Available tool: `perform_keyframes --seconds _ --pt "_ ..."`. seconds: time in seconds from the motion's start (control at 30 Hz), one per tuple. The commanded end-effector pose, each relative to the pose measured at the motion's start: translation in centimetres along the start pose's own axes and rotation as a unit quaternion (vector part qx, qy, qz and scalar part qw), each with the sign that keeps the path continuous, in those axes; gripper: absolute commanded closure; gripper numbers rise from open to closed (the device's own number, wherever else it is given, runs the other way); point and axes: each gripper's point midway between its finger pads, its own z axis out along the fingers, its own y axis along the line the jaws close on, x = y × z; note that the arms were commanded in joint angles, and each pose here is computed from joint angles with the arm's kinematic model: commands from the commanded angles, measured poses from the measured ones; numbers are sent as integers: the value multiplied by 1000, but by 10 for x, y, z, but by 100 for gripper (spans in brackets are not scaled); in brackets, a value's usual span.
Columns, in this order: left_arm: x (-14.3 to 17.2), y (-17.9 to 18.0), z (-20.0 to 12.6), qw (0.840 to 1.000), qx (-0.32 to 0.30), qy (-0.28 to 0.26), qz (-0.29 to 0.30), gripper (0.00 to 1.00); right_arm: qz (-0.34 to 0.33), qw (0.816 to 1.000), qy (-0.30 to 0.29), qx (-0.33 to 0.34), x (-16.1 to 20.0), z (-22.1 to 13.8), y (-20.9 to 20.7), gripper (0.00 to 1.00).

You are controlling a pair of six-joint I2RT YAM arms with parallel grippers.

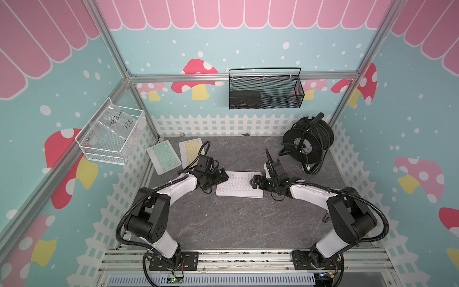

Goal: Stack the numeric keypads
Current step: Place the numeric keypad at the numeric keypad.

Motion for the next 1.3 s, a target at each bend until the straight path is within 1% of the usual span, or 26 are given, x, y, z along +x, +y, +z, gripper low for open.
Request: perform_keyframes --seconds 0.0,0.13,0.23,0.43,0.47,0.67,1.0,1.27 --pt "4 9 1 1000 -19 -16 -17 0 -5 1000 8 11 2 6 -1 0" --pt "9 1 7 1000 -18 -16 -16 0 -5 1000 15 7 7 11 1 0" --pt "7 3 10 999 -28 -21 -17 1 -6 1000 17 -2 11 14 7 0" --pt "2 -2 13 999 -22 -22 -18 1 -6 1000 18 -4 16 14 14 1" --pt "8 -10 15 1000 -18 -15 -7 1 -5 1000 18 -3 16 14 14 1" --pt "7 -23 19 1000 -7 -12 3 1 -3 1000 14 2 15 10 14 1" --pt "1 -31 21 1000 -6 -14 15 1 -6 1000 18 -1 17 12 18 2" --pt "-1 -29 17 1000 -13 -20 15 1 -22 1000 13 7 12 12 24 2"
